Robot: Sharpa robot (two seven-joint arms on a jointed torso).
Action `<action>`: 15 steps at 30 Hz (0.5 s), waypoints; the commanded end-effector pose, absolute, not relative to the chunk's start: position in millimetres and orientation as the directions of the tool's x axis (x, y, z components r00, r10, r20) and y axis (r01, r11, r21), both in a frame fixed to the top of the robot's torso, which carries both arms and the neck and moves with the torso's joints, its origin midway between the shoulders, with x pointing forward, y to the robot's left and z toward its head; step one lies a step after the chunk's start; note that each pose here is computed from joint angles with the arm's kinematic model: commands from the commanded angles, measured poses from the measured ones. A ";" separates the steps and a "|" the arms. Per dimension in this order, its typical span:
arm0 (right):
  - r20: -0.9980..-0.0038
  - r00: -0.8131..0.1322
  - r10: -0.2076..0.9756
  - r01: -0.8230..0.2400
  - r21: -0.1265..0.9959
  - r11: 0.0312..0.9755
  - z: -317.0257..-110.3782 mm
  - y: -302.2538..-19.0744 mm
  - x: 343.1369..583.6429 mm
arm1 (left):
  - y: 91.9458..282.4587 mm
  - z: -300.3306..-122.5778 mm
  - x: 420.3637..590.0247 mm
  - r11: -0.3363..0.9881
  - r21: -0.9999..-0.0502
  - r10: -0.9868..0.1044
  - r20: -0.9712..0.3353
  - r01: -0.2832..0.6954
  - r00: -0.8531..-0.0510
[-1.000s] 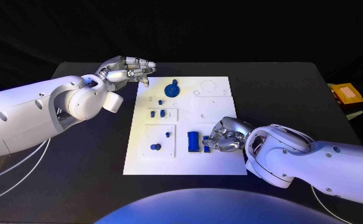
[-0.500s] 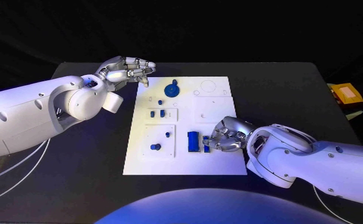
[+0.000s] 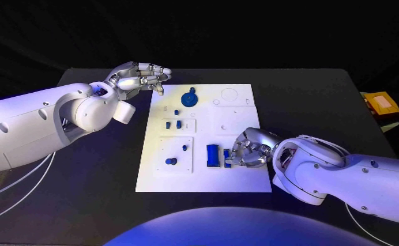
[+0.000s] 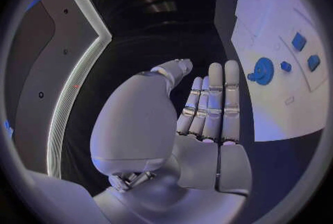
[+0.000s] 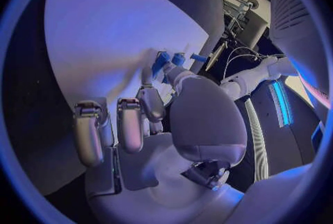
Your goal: Assemble the parts on the task board
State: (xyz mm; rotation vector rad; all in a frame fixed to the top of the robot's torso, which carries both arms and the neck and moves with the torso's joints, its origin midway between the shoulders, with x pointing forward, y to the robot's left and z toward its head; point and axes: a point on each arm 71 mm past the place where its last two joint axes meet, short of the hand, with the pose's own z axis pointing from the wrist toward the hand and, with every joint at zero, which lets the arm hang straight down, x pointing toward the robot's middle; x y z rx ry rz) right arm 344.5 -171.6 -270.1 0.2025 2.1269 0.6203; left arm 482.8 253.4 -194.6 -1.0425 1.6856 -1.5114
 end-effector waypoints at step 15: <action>-0.740 -0.596 0.312 -0.121 0.467 0.876 -273.6 -169.8 345.8 | 251.3 -193.8 482.2 0.018 -0.990 -0.865 0.055 -0.142 -0.499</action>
